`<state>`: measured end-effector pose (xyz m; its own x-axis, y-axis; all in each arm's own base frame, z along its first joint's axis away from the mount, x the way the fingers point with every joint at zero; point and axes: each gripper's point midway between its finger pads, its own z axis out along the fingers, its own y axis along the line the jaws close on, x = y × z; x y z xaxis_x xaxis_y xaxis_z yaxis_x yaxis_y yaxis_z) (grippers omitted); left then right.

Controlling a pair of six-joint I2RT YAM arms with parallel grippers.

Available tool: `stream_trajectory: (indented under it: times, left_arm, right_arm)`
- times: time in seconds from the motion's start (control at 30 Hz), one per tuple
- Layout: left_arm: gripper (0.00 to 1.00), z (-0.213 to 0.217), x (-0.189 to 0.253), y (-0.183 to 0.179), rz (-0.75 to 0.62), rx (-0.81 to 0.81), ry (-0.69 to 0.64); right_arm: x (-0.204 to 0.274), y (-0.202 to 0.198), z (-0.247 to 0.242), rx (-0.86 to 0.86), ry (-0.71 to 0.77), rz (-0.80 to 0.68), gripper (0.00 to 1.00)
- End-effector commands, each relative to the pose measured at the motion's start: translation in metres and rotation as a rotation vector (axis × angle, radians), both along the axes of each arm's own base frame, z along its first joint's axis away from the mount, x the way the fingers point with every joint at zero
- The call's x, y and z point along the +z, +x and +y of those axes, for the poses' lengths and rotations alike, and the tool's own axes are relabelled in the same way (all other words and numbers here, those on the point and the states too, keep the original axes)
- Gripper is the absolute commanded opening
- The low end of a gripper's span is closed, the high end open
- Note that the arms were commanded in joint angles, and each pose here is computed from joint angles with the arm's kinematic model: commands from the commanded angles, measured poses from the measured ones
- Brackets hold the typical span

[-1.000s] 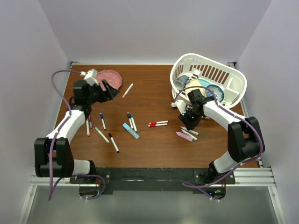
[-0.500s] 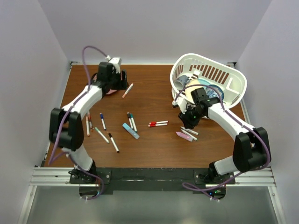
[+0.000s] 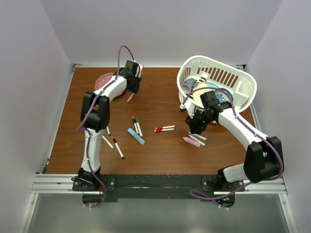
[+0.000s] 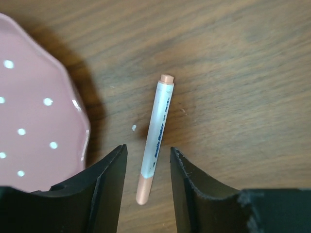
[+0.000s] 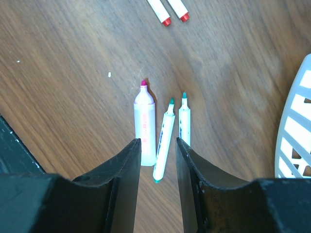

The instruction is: Open the pen caps

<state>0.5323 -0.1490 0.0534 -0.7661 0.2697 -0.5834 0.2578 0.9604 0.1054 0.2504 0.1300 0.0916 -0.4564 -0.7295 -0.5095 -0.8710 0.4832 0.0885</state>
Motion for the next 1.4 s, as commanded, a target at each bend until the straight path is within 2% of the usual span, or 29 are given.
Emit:
stream_trajectory:
  times: [0.0, 0.27, 0.4, 0.43, 0.53, 0.57, 0.6, 0.63, 0.67, 0.73, 0.77, 0.83, 0.87, 0.93, 0.97, 1.13, 1.23, 1.37]
  left_arm:
    - [0.44, -0.001, -0.01, 0.0, 0.04, -0.04, 0.04]
    - [0.26, -0.005, -0.036, -0.011, 0.11, -0.064, 0.025]
    - [0.11, -0.015, -0.034, -0.018, 0.13, -0.1, -0.03]
    - [0.04, -0.019, -0.035, -0.022, 0.134, -0.113, -0.054]
    - [0.0, -0.037, -0.014, -0.028, 0.103, -0.165, -0.156]
    - [0.0, -0.043, 0.008, -0.029, 0.066, -0.19, -0.194]
    - [0.0, -0.056, 0.019, -0.037, 0.07, -0.214, -0.278]
    - [0.0, -0.064, 0.023, -0.043, 0.065, -0.223, -0.329]
    - [0.0, -0.069, 0.047, -0.047, 0.032, -0.244, -0.377]
    - [0.0, -0.086, 0.06, -0.068, 0.058, -0.296, -0.502]
    - [0.0, -0.098, 0.081, -0.083, 0.063, -0.356, -0.587]
    - [0.0, -0.107, 0.083, -0.109, 0.118, -0.387, -0.681]
    - [0.0, -0.117, 0.1, -0.128, 0.133, -0.451, -0.756]
    - [0.0, -0.128, 0.094, -0.161, 0.198, -0.49, -0.834]
    - [0.0, -0.135, 0.106, -0.18, 0.217, -0.544, -0.881]
    - [0.0, -0.168, 0.093, -0.261, 0.37, -0.662, -0.913]
    - [0.0, -0.177, 0.085, -0.295, 0.421, -0.698, -0.918]
    - [0.0, -0.185, 0.08, -0.322, 0.449, -0.724, -0.929]
  right_arm:
    - [0.01, -0.003, 0.005, 0.026, 0.041, -0.024, 0.39]
    - [0.012, -0.003, 0.005, 0.027, 0.044, -0.025, 0.39]
    - [0.014, -0.004, 0.007, 0.036, 0.055, -0.031, 0.39]
    - [0.015, -0.006, 0.009, 0.045, 0.066, -0.03, 0.39]
    - [0.022, -0.01, 0.015, 0.08, 0.113, -0.054, 0.39]
    - [0.028, -0.011, 0.018, 0.114, 0.132, -0.088, 0.4]
    - [0.031, -0.013, 0.021, 0.141, 0.155, -0.104, 0.4]
    - [0.035, -0.019, 0.029, 0.184, 0.207, -0.117, 0.45]
    - [0.039, -0.021, 0.033, 0.249, 0.235, -0.155, 0.49]
    - [0.047, -0.029, 0.04, 0.333, 0.285, -0.236, 0.6]
    - [0.052, -0.033, 0.047, 0.424, 0.32, -0.292, 0.71]
    - [0.057, -0.042, 0.052, 0.534, 0.342, -0.364, 0.79]
    - [0.061, -0.041, 0.055, 0.599, 0.337, -0.423, 0.84]
    - [0.067, -0.039, 0.066, 0.654, 0.312, -0.467, 0.84]
    - [0.069, -0.037, 0.07, 0.677, 0.291, -0.482, 0.84]
    - [0.08, -0.018, 0.093, 0.734, 0.156, -0.538, 0.83]
    - [0.086, -0.019, 0.101, 0.78, 0.107, -0.566, 0.82]
    - [0.075, -0.029, 0.108, 0.84, 0.083, -0.537, 0.81]
